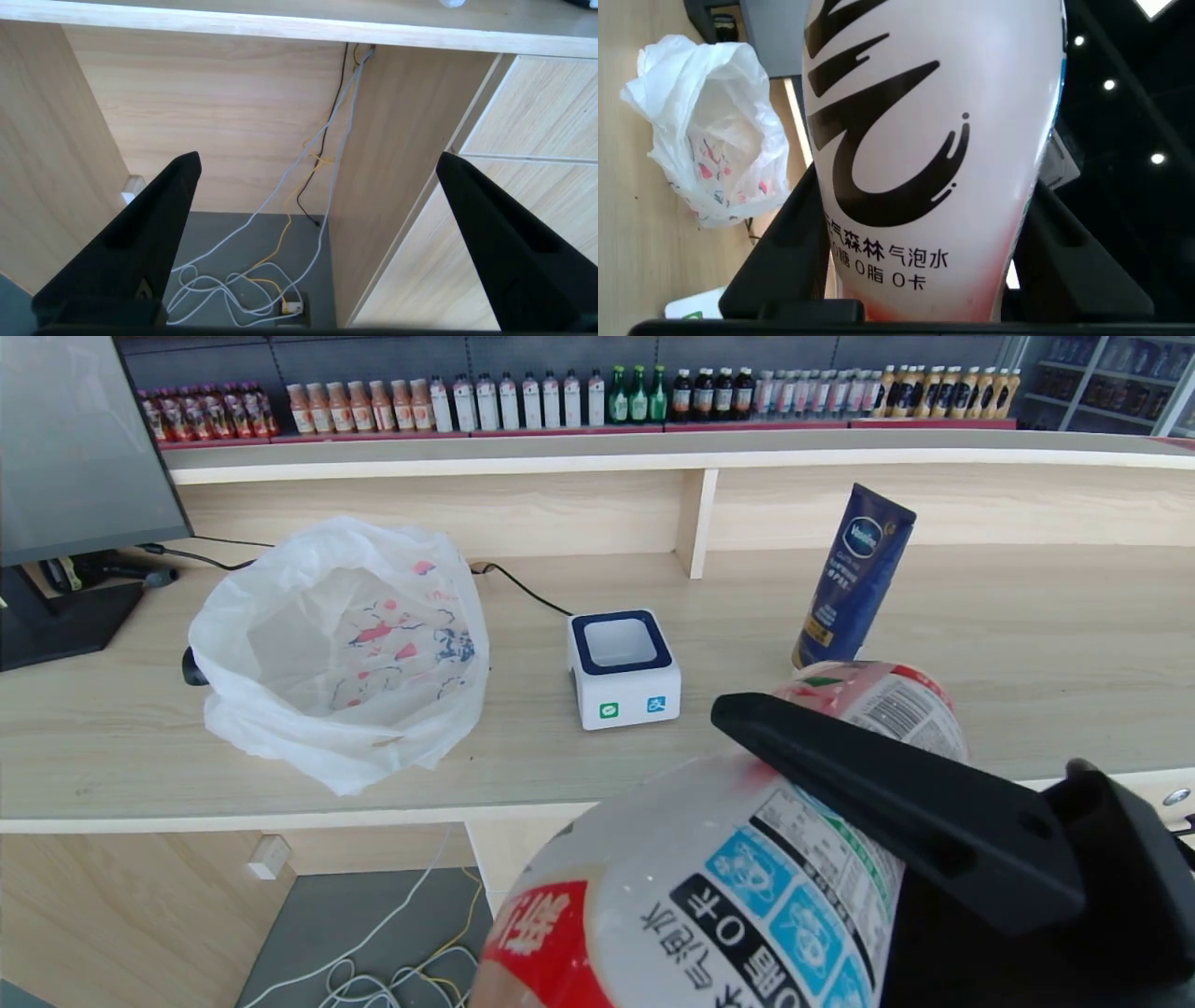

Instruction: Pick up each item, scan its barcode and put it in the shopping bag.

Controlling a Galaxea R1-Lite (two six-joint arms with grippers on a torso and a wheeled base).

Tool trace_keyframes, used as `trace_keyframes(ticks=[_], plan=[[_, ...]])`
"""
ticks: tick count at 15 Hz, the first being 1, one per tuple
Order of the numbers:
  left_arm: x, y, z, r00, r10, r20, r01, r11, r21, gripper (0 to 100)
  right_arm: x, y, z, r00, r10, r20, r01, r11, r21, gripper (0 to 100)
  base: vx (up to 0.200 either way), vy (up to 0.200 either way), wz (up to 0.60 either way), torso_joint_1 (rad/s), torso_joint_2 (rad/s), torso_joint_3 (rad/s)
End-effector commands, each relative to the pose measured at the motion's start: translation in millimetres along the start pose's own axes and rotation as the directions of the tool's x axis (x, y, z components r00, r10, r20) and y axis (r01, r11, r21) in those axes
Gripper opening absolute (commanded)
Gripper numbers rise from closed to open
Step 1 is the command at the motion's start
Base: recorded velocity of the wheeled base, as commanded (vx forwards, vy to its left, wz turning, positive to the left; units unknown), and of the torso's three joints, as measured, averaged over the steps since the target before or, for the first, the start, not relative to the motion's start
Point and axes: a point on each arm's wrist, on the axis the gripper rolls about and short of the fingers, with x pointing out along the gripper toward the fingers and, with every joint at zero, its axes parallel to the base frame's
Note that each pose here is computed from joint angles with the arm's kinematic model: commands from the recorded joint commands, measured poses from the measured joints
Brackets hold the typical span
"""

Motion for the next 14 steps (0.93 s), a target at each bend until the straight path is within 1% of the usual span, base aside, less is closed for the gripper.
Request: trace_keyframes(ticks=[1,2,4,7,14], plan=[[0.0,0.0,0.0,1.000,0.000,0.000,0.000,1.000,0.000,100,15.2,11.0,1.6,0.999,0.008,0.041,-0.006,0.999,-0.047,0,0.000,0.000,0.00,0.000,0.00,0.000],[0.0,0.0,0.0,1.000,0.000,0.000,0.000,1.000,0.000,100,19.4,12.3,3.4,0.998,0.001,0.071,0.003,0.998,-0.056,0,0.000,0.000,0.00,0.000,0.00,0.000],[0.0,0.0,0.0,1.000,0.000,0.000,0.000,1.000,0.000,100,20.9,16.5,9.0,0.996,0.012,0.091,-0.007,0.998,-0.056,0,0.000,0.000,0.00,0.000,0.00,0.000],[0.0,0.0,0.0,1.000,0.000,0.000,0.000,1.000,0.000,100,20.8,13.2,10.6,0.995,0.000,0.098,0.015,0.988,-0.156,0,0.000,0.000,0.00,0.000,0.00,0.000],[0.0,0.0,0.0,1.000,0.000,0.000,0.000,1.000,0.000,100,21.6,12.3,11.4,0.995,-0.005,0.102,0.023,0.985,-0.169,0,0.000,0.000,0.00,0.000,0.00,0.000]])
